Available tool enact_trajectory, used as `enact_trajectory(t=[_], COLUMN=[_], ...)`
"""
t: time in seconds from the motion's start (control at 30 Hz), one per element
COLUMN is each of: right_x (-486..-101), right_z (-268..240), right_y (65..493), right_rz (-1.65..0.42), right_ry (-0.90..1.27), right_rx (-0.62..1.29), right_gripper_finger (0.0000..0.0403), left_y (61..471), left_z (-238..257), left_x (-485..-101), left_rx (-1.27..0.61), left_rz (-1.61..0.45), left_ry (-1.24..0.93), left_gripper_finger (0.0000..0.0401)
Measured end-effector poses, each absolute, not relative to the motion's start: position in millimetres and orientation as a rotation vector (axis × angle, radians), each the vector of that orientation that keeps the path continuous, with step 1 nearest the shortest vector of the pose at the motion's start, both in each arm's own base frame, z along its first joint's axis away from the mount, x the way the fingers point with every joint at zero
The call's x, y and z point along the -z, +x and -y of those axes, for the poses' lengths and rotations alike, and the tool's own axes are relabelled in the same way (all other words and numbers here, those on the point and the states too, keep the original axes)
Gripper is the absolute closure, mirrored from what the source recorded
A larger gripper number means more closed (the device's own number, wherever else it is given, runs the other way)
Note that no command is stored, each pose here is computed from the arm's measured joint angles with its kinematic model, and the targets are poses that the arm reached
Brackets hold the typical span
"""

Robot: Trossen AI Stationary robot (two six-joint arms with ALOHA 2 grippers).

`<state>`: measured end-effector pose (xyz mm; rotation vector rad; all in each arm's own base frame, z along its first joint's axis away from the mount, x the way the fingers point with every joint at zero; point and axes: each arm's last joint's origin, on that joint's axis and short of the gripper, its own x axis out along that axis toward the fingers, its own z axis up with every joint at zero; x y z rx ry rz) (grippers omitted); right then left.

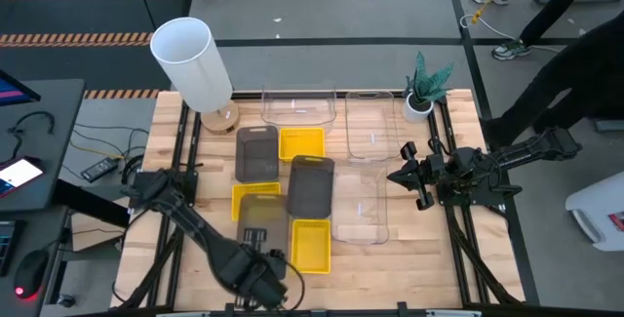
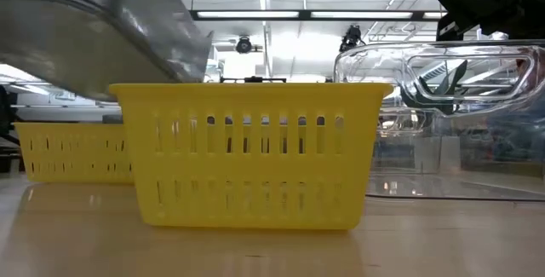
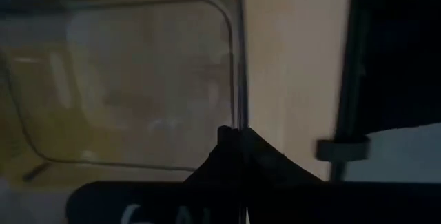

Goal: Stack baskets by color
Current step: Stack the bottom transparent black bin on top of the left transparent black bin

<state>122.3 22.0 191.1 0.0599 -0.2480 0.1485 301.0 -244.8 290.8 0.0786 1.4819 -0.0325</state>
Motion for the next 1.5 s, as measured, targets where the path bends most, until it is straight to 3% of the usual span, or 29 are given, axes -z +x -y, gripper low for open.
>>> enact_trajectory(t=[0.43,1.03,1.5], right_x=[-191,-191,-191], right_z=[-22,-22,-22], right_y=[122,122,122], right_rz=[0.248,0.248,0.248], right_ry=[0.06,0.06,0.06], right_rx=[-0.148,-0.148,-0.148], right_gripper_finger=[0.0386,0.0386,0.0386], left_y=[329,379,389], left_z=[199,120,110], left_x=[-327,-289,-264], left_rx=[0.059,-0.012,-0.029], left_rz=[-1.418,-1.383,-1.348], left_ry=[0.121,0.187,0.146], left_gripper_finger=[0.0401,0.0399,0.0398])
